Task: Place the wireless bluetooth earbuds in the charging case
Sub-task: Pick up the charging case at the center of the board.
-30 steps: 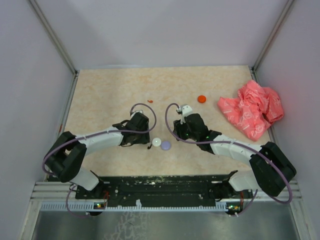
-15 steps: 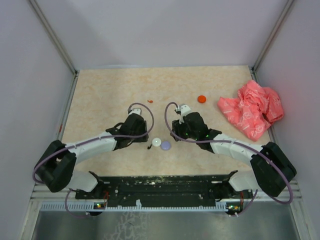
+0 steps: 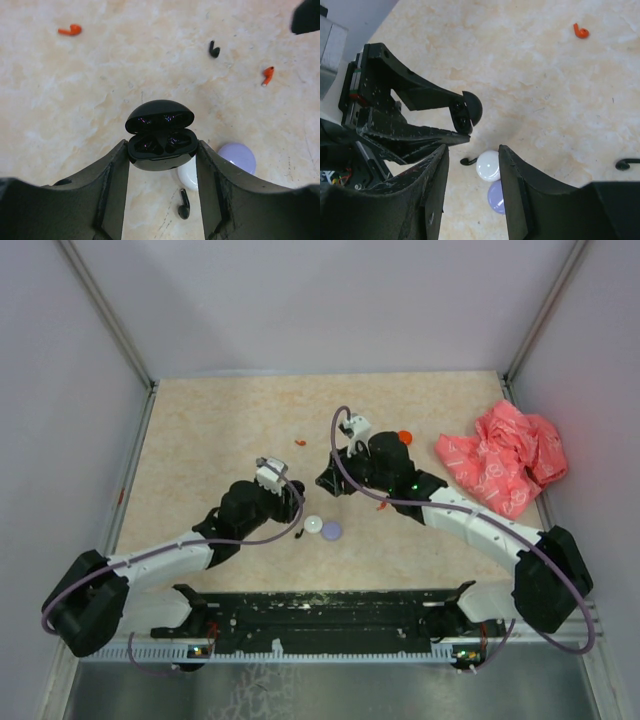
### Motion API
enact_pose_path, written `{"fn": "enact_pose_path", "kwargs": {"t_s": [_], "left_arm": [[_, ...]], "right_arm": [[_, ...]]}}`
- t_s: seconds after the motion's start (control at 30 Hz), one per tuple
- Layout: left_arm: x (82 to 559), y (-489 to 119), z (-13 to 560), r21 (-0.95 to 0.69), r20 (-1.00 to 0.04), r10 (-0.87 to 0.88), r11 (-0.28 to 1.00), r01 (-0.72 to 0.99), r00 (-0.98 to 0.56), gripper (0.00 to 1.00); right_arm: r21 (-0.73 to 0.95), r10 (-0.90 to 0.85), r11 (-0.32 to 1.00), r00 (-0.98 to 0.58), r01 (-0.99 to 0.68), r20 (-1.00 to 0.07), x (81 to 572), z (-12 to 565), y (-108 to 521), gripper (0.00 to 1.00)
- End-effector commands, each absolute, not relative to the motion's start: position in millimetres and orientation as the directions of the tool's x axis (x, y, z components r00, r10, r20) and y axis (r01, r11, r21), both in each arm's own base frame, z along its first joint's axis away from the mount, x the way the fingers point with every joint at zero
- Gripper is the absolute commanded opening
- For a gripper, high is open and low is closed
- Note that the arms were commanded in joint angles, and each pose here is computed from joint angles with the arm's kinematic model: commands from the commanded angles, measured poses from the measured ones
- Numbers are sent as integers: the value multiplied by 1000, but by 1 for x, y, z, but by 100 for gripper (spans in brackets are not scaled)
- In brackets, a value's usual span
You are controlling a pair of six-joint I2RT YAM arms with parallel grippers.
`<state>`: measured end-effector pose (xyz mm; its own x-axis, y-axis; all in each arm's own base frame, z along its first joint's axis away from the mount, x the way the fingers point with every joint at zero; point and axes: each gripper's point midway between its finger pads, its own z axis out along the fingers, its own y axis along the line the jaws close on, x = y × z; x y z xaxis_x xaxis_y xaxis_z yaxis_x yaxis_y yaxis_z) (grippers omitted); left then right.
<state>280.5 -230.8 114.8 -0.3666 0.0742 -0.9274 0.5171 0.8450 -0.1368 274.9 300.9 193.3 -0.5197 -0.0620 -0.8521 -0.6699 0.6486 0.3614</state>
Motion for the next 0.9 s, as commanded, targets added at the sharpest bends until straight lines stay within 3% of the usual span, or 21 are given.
{"fn": "enact_pose_path", "kwargs": {"t_s": [0.0, 0.43, 0.63, 0.87], "left_arm": [[281, -252, 163, -65, -991, 26, 750, 659, -128, 48], [263, -271, 183, -25, -1000, -7, 632, 774, -27, 48], [261, -272, 181, -33, -999, -8, 622, 783, -35, 48], [261, -272, 178, -39, -999, -10, 624, 780, -42, 52]], "right_arm": [[399, -25, 594, -512, -698, -859, 280, 220, 316, 45], [448, -52, 532, -556, -718, -830, 289, 204, 342, 49], [467, -43, 501, -560, -729, -827, 285, 207, 347, 42], [465, -43, 493, -555, -735, -831, 282, 211, 345, 24]]}}
